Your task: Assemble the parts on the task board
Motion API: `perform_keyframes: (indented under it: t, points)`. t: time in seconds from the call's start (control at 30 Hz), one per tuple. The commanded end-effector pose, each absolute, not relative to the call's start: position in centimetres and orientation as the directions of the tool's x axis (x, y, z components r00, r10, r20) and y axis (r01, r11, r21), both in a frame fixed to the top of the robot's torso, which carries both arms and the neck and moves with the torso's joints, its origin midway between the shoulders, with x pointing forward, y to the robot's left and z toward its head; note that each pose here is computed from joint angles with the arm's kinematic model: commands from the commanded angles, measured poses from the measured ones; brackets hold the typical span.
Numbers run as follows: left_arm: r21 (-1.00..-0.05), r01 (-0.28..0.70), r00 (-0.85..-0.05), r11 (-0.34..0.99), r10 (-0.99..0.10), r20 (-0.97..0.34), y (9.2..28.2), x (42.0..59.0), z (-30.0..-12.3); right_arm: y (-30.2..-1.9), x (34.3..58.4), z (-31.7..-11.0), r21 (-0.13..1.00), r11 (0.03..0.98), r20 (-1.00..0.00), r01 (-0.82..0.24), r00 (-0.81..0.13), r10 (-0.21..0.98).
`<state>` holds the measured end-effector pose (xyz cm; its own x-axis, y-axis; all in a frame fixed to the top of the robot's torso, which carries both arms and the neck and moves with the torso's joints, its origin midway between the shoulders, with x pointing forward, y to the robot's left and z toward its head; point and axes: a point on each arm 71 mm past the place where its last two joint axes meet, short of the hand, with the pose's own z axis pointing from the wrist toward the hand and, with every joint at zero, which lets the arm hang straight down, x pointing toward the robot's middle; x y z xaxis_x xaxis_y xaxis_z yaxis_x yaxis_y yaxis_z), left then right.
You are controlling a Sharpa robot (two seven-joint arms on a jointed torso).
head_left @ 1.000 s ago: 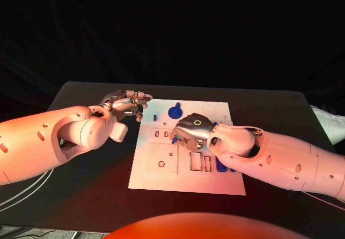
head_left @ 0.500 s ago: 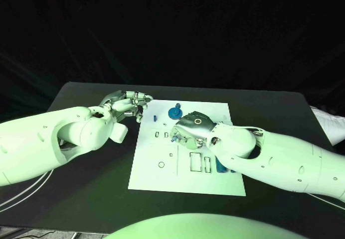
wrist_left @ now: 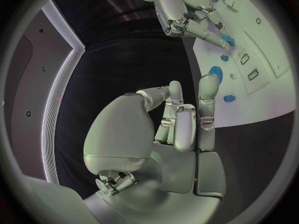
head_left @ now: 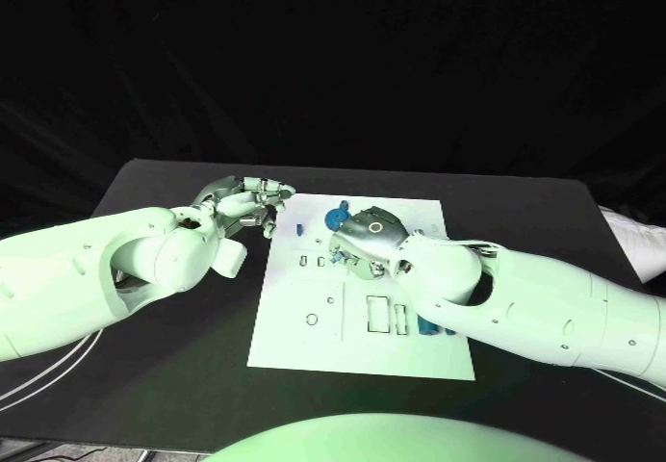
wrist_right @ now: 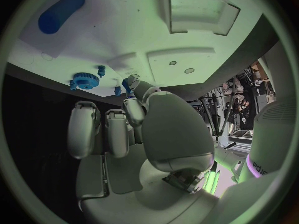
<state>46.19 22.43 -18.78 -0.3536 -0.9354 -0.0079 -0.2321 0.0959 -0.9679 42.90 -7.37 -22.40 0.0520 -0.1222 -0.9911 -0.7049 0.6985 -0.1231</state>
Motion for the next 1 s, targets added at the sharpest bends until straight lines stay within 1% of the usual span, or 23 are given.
perform_keyframes:
  t: [0.03,0.37,0.67,1.0]
  points:
    - [-0.970,-0.223,-0.371,0.097,-0.928,-0.007,22.1,46.1,-18.7,-7.3,43.3,-22.5,-0.196,0.716,-0.977,-0.670,0.075,-0.197]
    - [-0.970,-0.223,-0.372,0.098,-0.928,-0.008,22.1,46.1,-18.7,-6.6,43.7,-22.3,-0.248,0.707,-0.962,-0.662,0.082,-0.261]
    - [-0.970,-0.223,-0.372,0.098,-0.928,-0.008,22.1,46.1,-18.7,-5.7,43.7,-22.6,-0.295,0.675,-0.941,-0.676,0.082,-0.328]
    - [-0.970,-0.224,-0.374,0.098,-0.928,-0.007,22.0,46.2,-18.7,-5.2,43.8,-23.0,-0.305,0.659,-0.934,-0.688,0.079,-0.350]
